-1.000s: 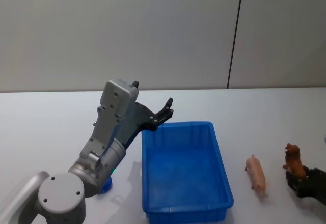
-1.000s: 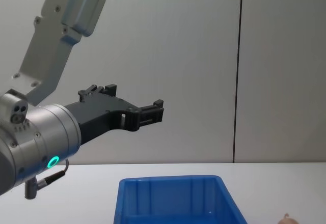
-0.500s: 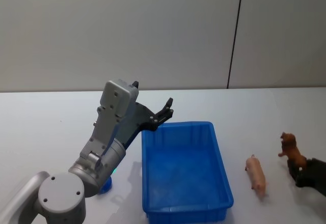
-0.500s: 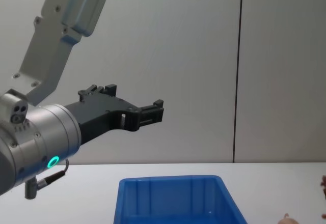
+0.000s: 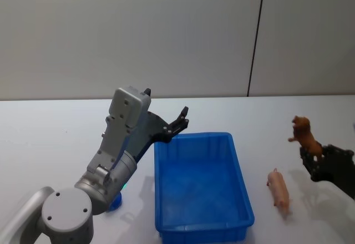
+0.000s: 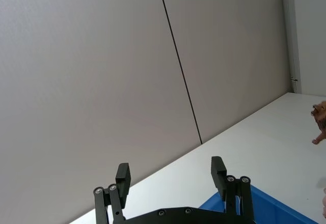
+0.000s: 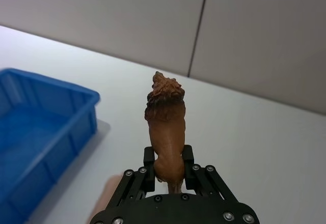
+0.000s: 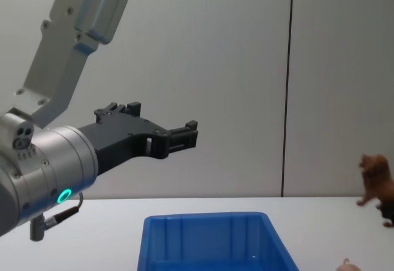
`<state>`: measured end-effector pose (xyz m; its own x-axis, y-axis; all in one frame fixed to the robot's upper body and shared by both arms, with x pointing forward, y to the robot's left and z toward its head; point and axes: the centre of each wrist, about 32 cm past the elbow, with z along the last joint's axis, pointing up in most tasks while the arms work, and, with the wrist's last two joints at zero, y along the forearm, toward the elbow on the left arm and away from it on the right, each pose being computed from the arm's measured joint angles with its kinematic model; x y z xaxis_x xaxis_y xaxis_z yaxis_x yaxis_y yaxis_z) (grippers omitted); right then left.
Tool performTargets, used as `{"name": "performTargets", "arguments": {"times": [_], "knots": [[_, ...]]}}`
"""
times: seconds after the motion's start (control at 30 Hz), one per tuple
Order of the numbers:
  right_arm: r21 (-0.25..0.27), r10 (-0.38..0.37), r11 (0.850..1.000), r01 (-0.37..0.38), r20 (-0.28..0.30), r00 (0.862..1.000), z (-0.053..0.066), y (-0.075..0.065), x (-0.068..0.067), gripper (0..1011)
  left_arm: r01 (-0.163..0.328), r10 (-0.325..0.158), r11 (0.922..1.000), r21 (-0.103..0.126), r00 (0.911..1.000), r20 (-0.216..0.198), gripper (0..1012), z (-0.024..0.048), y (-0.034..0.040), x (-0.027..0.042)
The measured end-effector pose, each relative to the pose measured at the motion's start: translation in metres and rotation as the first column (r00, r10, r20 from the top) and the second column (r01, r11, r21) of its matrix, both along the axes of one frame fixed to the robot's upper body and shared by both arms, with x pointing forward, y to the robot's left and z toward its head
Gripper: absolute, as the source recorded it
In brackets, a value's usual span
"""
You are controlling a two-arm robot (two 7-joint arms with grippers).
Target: Pick up the two dolls from the table and place them into the box.
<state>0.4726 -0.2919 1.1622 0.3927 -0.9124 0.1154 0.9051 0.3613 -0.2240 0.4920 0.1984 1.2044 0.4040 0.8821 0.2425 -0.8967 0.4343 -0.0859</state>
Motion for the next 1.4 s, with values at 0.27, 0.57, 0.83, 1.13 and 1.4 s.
{"name": "performTargets", "arguments": {"times": [0.27, 0.57, 0.83, 1.13, 1.4], "knots": [[0.014, 0.105, 0.994, -0.107, 0.075, 0.992, 0.014, 0.014, 0.003, 296, 0.000, 0.000, 1.0000, 0.000, 1.0000, 0.000, 1001, 0.0000, 0.0000, 0.0000], [0.019, 0.237, 0.971, -0.240, 0.108, 0.965, 0.024, 0.035, 0.005, 296, 0.000, 0.000, 1.0000, 0.000, 1.0000, 0.000, 1001, 0.0000, 0.0000, 0.0000], [0.018, 0.351, 0.935, -0.354, 0.093, 0.932, 0.025, 0.056, 0.006, 296, 0.000, 0.000, 1.0000, 0.000, 1.0000, 0.000, 1001, 0.0000, 0.0000, 0.0000], [0.016, 0.438, 0.898, -0.440, 0.053, 0.897, 0.021, 0.076, 0.005, 508, 0.000, 0.000, 1.0000, 0.000, 1.0000, 0.000, 1001, 0.0000, 0.0000, 0.0000], [0.017, 0.460, 0.887, -0.461, 0.035, 0.887, 0.019, 0.081, 0.004, 760, 0.000, 0.000, 1.0000, 0.000, 1.0000, 0.000, 1001, 0.0000, 0.0000, 0.0000]]}}
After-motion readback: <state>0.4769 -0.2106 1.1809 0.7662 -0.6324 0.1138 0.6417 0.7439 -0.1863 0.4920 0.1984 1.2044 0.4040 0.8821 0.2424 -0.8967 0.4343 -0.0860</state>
